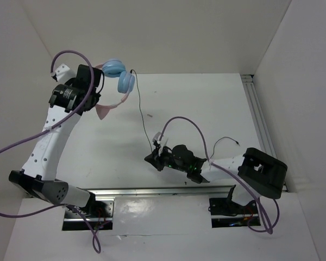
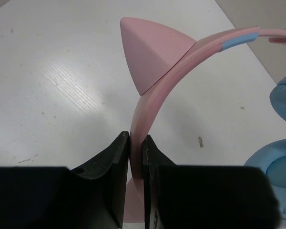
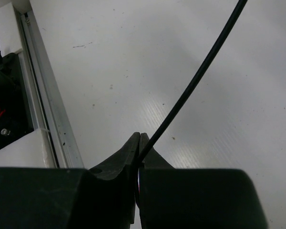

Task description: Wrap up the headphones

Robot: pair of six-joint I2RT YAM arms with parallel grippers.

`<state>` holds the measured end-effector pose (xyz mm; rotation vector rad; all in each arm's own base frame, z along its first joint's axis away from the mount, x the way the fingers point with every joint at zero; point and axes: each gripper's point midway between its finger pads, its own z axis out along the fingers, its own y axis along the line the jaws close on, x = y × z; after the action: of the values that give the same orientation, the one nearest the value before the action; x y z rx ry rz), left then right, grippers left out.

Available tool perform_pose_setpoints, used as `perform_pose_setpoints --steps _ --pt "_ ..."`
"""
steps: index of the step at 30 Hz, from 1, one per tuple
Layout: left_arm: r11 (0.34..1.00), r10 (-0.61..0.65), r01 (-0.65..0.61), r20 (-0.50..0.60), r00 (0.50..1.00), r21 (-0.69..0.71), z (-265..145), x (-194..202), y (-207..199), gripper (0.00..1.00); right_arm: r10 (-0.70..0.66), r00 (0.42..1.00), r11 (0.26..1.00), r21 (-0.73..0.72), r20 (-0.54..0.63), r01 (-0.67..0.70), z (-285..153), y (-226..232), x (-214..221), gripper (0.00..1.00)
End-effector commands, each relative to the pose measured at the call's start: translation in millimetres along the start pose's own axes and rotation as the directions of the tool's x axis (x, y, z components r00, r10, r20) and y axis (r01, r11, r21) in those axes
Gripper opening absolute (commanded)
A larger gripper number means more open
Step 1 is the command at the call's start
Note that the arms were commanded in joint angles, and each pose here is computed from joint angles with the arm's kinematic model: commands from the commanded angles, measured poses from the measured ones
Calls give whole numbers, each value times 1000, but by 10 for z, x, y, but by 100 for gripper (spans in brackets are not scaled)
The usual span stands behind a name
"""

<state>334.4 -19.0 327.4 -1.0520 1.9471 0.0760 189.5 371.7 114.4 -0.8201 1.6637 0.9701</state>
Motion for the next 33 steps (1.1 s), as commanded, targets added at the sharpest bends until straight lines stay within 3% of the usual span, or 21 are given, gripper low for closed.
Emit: perform_pose_setpoints --steps 1,3,8,12,15,16,19,22,25,30,31,32,33 --pt "997 -74 78 152 986 -21 92 -288 -36 0 -70 997 997 29 -24 71 19 86 -259 7" --pt "997 15 -5 141 990 -76 231 -160 -18 0 -93 991 993 64 -97 99 -37 50 -232 7" --pt "962 210 -188 97 973 -198 453 84 102 0 -202 973 968 129 -108 215 -151 109 -864 0" --pt "904 416 -404 68 907 -142 525 377 -170 0 -275 952 937 187 -131 296 -334 49 -1189 0" --pt "806 592 -590 33 806 -47 500 680 -380 0 -315 936 911 226 -159 345 -388 -30 -1304 0" --pt "752 656 -658 54 753 46 497 773 -574 0 -340 926 900 232 -162 370 -403 -41 -1377 0" --pt "636 743 -741 87 663 215 354 1069 -780 0 -376 912 877 255 -163 407 -501 -80 -1506 0" --pt "564 755 -760 172 633 324 163 1194 -934 0 -383 912 867 285 -145 409 -607 -107 -1615 0" --pt "421 797 -817 269 540 393 -29 1382 -1041 0 -388 906 840 340 -169 423 -718 -207 -1666 0" --pt "317 824 -885 362 435 342 -253 1381 -887 0 -404 901 786 442 -160 432 -959 -342 -1897 0" --pt "280 823 -889 387 417 363 -331 1436 -866 0 -408 897 768 468 -171 438 -990 -392 -1911 0" --pt "208 834 -906 418 362 370 -331 1536 -795 0 -416 894 759 479 -164 441 -1042 -402 -1960 0" --pt "173 801 -891 467 376 421 -511 1509 -770 0 -414 896 751 497 -159 435 -1065 -419 -2007 0"
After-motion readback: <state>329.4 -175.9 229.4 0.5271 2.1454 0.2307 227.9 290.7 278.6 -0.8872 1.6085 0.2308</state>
